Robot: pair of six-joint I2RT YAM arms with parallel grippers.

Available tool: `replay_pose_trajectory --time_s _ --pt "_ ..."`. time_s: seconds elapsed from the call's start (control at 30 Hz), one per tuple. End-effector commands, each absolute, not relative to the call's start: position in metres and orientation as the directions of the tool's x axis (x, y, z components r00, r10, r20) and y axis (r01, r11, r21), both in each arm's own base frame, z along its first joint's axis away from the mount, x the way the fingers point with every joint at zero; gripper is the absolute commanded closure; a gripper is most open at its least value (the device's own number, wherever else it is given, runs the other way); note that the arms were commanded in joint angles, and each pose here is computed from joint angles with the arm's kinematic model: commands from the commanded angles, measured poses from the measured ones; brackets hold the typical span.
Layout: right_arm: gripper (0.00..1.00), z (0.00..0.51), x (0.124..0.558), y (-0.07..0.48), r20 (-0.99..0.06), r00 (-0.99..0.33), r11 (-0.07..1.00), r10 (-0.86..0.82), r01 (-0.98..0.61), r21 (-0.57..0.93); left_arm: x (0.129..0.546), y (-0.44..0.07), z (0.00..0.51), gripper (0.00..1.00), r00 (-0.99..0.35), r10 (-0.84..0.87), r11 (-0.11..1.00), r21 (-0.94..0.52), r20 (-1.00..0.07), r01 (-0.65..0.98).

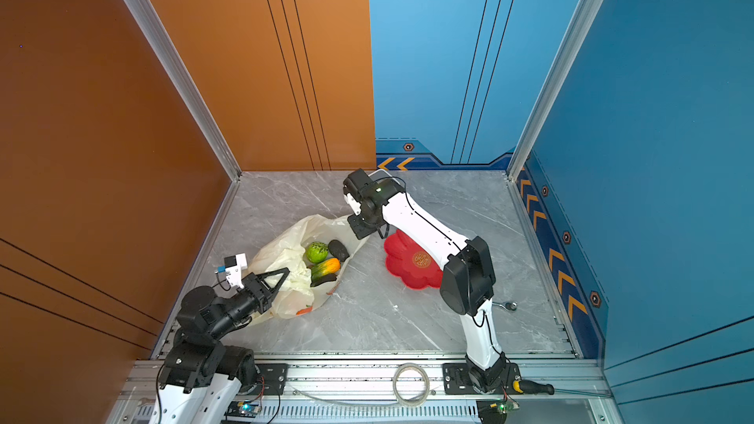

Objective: Place the fruits into the plastic bag

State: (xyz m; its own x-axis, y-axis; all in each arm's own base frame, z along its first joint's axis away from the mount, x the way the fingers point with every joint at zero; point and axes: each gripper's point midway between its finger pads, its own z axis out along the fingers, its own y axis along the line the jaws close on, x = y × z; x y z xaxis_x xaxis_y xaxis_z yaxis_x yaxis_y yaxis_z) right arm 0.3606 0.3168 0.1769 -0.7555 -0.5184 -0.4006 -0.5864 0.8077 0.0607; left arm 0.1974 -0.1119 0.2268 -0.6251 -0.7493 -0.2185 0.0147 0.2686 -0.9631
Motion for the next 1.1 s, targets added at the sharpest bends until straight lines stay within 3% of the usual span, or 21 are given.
replay_pose_trajectory --time_s 0.0,0.27,0.73,1.07 --pt "1.00 0.201 0.357 0.314 -0.449 -0.747 0.810 -0.490 -0.581 0.082 0.196 -0.111 0.227 1.00 -0.626 -0.747 0.269 -0.963 -0.223 0.022" --pt "1.00 0.252 0.349 0.314 -0.542 -0.732 0.817 -0.413 -0.561 0.135 0.194 -0.107 0.238 1.00 -0.609 -0.753 0.302 -0.953 -0.250 0.018" --pt "1.00 0.372 0.318 0.309 -0.685 -0.697 0.768 -0.212 -0.552 0.324 0.171 -0.059 0.343 1.00 -0.447 -0.631 0.700 -0.714 -0.634 0.023" --pt "1.00 0.474 0.287 0.305 -0.798 -0.600 0.644 -0.062 -0.635 0.427 0.173 -0.032 0.393 1.00 -0.352 -0.532 0.828 -0.560 -0.770 -0.024"
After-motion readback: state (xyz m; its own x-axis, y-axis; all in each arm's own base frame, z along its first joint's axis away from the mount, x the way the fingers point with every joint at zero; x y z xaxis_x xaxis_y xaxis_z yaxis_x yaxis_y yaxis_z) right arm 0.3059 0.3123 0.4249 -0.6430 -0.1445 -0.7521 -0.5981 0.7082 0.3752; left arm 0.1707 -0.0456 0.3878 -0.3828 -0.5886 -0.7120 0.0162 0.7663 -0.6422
